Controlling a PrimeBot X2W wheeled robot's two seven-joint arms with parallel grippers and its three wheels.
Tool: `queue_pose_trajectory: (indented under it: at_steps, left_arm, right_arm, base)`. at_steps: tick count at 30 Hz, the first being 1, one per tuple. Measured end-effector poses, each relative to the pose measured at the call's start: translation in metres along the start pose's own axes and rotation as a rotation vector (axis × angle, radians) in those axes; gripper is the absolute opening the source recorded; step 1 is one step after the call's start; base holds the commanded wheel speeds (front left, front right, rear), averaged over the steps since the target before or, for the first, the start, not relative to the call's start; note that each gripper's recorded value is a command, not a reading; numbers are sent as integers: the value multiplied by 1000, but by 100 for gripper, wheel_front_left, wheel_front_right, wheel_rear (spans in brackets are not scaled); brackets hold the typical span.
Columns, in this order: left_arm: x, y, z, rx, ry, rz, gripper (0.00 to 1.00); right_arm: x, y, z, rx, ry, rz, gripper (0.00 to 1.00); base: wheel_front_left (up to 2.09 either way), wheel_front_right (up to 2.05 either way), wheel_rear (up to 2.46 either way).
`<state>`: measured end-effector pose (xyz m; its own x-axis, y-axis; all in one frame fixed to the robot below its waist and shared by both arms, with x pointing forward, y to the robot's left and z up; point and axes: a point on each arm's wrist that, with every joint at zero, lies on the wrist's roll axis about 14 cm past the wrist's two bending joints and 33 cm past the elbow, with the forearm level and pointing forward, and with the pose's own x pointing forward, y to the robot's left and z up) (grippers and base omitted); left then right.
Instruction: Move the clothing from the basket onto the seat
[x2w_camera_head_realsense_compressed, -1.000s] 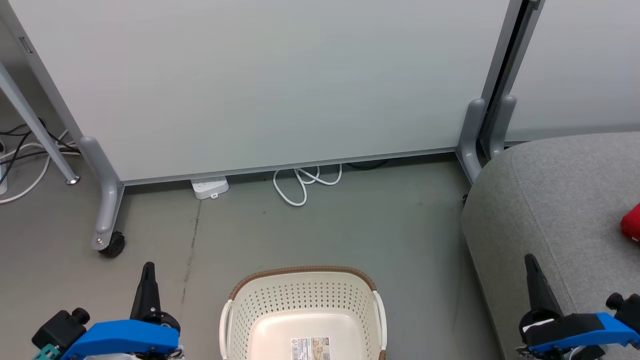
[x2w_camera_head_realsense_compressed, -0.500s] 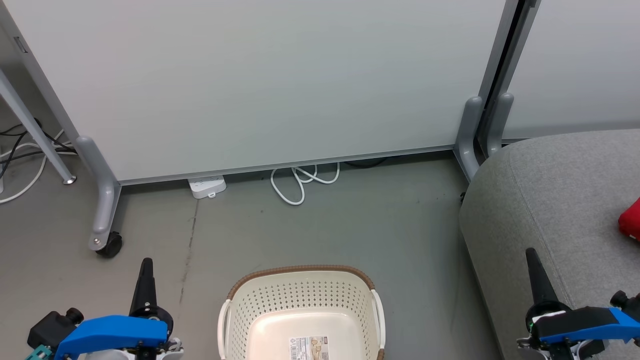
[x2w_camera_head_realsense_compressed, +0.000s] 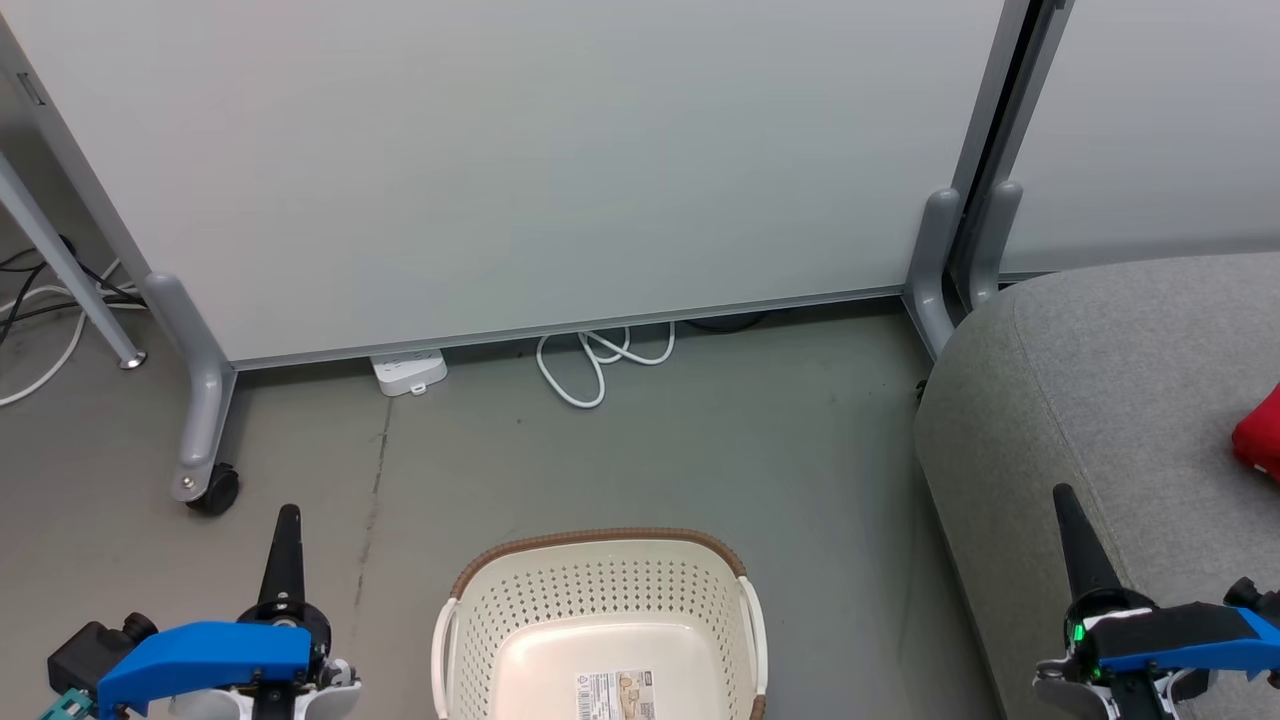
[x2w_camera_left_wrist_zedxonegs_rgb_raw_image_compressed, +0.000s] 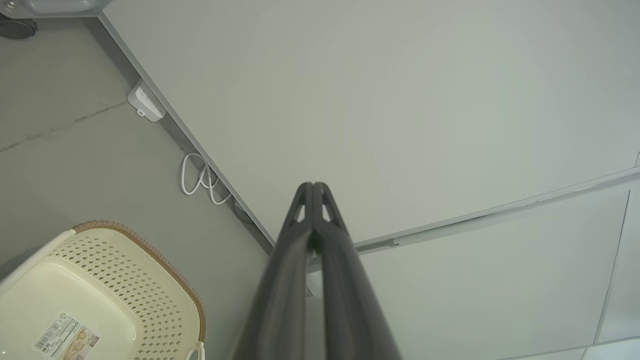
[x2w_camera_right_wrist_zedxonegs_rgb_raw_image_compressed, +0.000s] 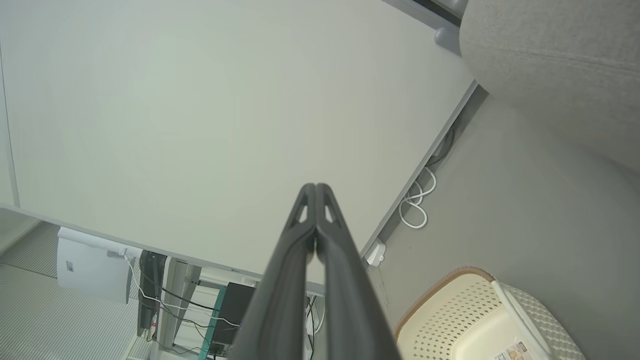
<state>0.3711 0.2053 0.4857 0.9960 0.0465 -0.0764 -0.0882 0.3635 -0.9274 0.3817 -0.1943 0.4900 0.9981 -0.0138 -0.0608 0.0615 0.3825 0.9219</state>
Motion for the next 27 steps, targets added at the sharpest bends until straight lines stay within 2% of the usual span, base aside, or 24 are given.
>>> queue_pose_trajectory:
  at_steps: [27]
  left_arm:
    - [9, -11, 0, -224, 21, -35, 0]
  right_arm:
    - [3, 6, 5, 235, 5, 26, 0]
  base:
    - [0, 0, 0]
